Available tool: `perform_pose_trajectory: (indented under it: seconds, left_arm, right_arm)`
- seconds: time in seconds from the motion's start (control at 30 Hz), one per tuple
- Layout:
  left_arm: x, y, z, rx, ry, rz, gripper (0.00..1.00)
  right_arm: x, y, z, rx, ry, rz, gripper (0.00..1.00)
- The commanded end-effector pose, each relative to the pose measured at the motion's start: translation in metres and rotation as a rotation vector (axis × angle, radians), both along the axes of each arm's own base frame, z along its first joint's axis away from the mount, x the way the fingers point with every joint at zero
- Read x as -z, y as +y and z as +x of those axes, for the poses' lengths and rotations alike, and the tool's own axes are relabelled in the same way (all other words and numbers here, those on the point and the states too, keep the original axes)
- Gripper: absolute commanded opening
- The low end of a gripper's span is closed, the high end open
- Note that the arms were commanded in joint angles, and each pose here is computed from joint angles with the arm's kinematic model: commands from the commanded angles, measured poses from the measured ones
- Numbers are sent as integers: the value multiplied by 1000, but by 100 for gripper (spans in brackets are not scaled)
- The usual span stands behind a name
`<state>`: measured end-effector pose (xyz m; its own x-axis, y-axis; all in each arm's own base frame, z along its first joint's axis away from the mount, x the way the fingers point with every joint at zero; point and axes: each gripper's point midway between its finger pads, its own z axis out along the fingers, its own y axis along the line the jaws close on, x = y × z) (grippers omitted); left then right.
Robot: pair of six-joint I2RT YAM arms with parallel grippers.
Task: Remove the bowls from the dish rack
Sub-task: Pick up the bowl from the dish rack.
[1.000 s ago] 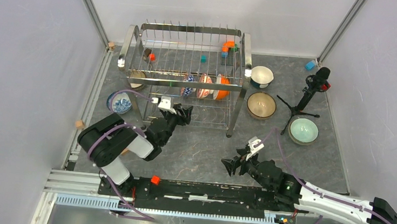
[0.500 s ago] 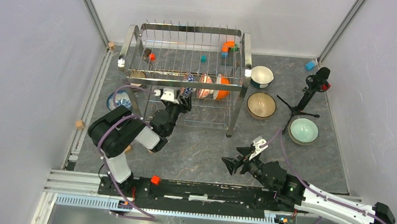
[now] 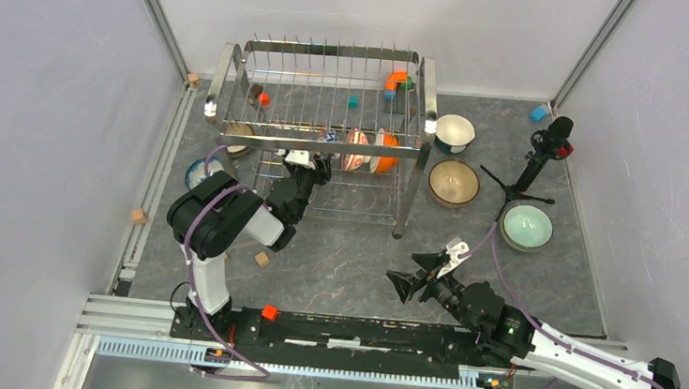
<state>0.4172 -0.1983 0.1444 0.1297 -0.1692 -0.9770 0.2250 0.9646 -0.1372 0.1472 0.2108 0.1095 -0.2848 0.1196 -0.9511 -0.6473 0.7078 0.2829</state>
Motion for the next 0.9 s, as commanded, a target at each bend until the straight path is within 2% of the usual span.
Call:
perform_pose_trajectory:
  seconds: [0.0,0.17,0.43,0.57,0.77,0.87]
  left_arm:
    - [-4,-10,5,57,-27,34,56]
    - [-1,-19,9,93,2,53,56]
    - [4,-21,16,120,56,0,51]
    - [8,-18,17,125,79,-30,42]
    - [8,-16,15,123,69,-39,38]
    - [7,-19,13,142,61,-42,30]
  right_arm:
    - [25,-5,0,7,13,-48,85]
    - [26,-4,-1,4,14,-49,85]
    - [22,-6,0,12,7,-39,85]
    - [22,-8,1,20,5,-41,85]
    - [24,-9,1,23,10,-43,85]
    - [24,-9,1,28,9,-41,85]
